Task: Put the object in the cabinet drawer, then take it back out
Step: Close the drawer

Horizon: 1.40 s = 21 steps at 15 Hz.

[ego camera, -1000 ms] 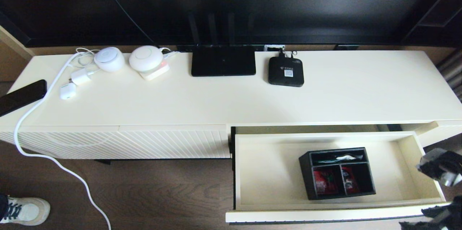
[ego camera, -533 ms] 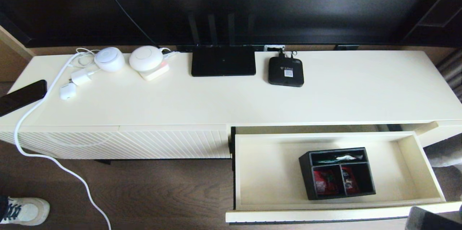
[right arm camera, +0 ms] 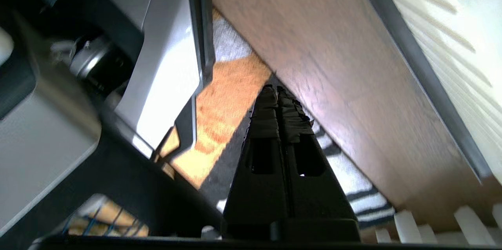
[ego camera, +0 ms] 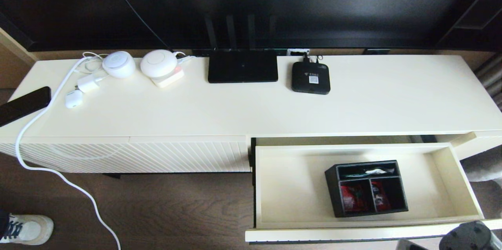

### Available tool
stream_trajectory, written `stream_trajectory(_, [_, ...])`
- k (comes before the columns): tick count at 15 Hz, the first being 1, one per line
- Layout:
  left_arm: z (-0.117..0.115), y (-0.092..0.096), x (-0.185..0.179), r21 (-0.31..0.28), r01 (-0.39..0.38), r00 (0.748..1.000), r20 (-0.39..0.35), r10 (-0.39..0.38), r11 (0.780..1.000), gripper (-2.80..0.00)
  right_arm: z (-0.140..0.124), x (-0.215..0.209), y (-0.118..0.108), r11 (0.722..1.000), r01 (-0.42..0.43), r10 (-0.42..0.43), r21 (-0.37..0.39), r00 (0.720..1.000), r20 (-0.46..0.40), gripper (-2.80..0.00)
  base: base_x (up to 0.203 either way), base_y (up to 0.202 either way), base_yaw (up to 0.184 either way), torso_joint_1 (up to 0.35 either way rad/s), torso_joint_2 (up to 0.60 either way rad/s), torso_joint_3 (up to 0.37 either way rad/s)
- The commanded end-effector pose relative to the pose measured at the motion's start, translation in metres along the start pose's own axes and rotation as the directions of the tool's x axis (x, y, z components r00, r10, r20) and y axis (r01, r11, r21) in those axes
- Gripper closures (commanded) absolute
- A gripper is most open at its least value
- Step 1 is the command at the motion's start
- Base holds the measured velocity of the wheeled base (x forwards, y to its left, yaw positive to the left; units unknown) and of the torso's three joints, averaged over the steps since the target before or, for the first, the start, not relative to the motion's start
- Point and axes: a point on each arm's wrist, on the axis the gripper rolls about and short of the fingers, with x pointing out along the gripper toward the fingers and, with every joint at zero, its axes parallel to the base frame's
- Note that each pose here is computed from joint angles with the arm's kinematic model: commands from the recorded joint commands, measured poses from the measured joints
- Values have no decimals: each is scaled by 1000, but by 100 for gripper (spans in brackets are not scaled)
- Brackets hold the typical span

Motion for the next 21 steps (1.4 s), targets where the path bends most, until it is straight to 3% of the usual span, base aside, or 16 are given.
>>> stream_trajectory(1, [0, 0, 0, 1, 0, 1000, -3, 0, 1000, 0, 4, 21, 1, 1000, 1, -1, -1, 999, -38, 0, 0, 0, 0, 0, 0, 0])
stream_trajectory(8, [0, 0, 0, 1, 0, 1000, -3, 0, 1000, 0, 22, 51, -9, 979, 192, -195, 64, 980, 39, 0, 0, 0, 0, 0, 0, 0])
stream_trajectory(11, [0, 0, 0, 1, 0, 1000, 0, 0, 1000, 0, 29, 59, -14, 968, 228, -237, 102, 967, 91, 0, 0, 0, 0, 0, 0, 0])
stream_trajectory(14, [0, 0, 0, 1, 0, 1000, -1, 0, 1000, 0, 40, 60, -25, 949, 266, -296, 172, 938, 180, 0, 0, 0, 0, 0, 0, 0])
stream_trajectory(21, [0, 0, 0, 1, 0, 1000, -1, 0, 1000, 0, 56, 60, -37, 901, 344, -415, 264, 860, 296, 0, 0, 0, 0, 0, 0, 0])
